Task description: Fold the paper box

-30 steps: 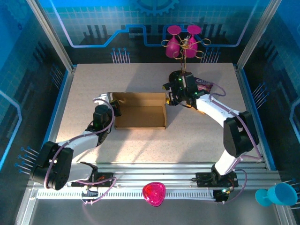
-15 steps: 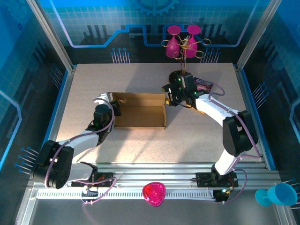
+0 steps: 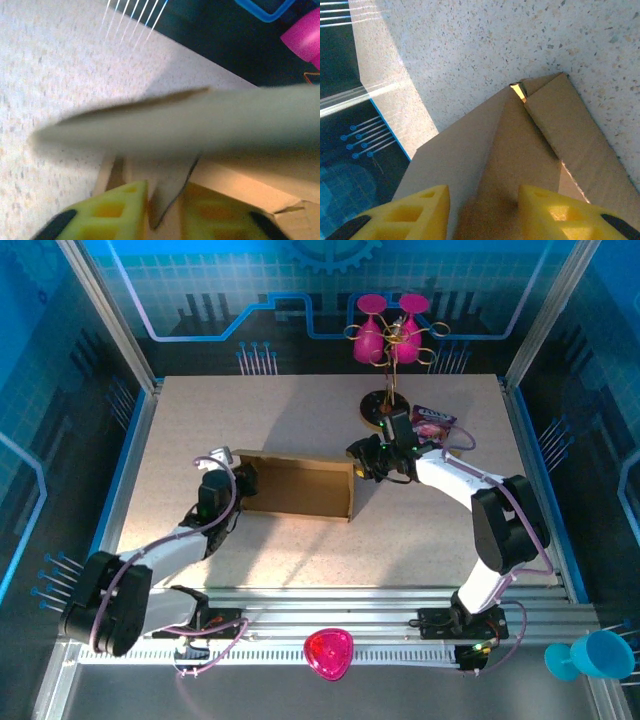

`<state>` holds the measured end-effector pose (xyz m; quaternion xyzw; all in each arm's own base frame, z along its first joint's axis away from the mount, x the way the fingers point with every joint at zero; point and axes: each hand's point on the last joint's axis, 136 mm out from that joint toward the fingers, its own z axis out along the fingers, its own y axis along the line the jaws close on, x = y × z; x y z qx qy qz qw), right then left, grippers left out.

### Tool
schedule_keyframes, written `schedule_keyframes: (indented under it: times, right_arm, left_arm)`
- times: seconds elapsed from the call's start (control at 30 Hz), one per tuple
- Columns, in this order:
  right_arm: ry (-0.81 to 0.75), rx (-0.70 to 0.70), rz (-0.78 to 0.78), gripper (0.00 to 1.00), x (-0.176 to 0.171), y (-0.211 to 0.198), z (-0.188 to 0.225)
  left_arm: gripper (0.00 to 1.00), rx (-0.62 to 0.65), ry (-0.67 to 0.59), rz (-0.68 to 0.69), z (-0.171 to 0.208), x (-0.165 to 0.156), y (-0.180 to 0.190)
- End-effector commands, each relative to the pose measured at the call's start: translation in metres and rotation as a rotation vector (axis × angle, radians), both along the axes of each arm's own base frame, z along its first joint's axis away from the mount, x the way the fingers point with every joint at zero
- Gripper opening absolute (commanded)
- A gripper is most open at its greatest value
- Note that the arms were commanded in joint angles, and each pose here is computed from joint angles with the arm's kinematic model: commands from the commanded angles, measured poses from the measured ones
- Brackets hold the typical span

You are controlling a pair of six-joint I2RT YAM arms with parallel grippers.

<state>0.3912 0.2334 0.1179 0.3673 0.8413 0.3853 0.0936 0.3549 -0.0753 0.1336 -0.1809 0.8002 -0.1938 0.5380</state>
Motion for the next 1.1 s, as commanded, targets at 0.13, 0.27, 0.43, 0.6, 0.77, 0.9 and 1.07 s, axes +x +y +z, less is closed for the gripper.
schedule_keyframes:
  times: [0.13, 0.27, 0.43, 0.6, 0.77, 0.9, 1.07]
  right_arm:
    - [-0.035, -0.054, 0.086, 0.34, -0.015, 0.003, -0.005]
    - [-0.035, -0.063, 0.088, 0.31, -0.016, 0.003, -0.01]
    - [-0.046, -0.077, 0.093, 0.31, -0.014, 0.002, -0.011]
    - [-0.055, -0.089, 0.112, 0.3, -0.012, 0.004, -0.011]
    - [-0.066, -0.107, 0.138, 0.29, -0.01, 0.005, -0.012]
    - [-0.072, -0.122, 0.156, 0.28, -0.01, 0.004, -0.013]
    - [-0.087, -0.149, 0.177, 0.28, -0.007, 0.002, -0.011]
  left_arm:
    - [0.53, -0.128, 0.175, 0.012, -0.022, -0.039, -0.002]
    - [0.64, -0.223, 0.206, 0.017, -0.017, -0.057, -0.003]
    - [0.66, -0.36, 0.281, 0.032, -0.014, -0.082, -0.007]
    - [0.65, -0.495, 0.395, 0.092, -0.003, -0.112, -0.006]
    - [0.62, -0.534, 0.435, 0.146, 0.046, -0.129, 0.001]
    - [0.62, -0.454, 0.492, 0.175, 0.086, -0.116, 0.006]
    - [0.71, -0.327, 0.647, 0.19, 0.094, -0.08, 0.026]
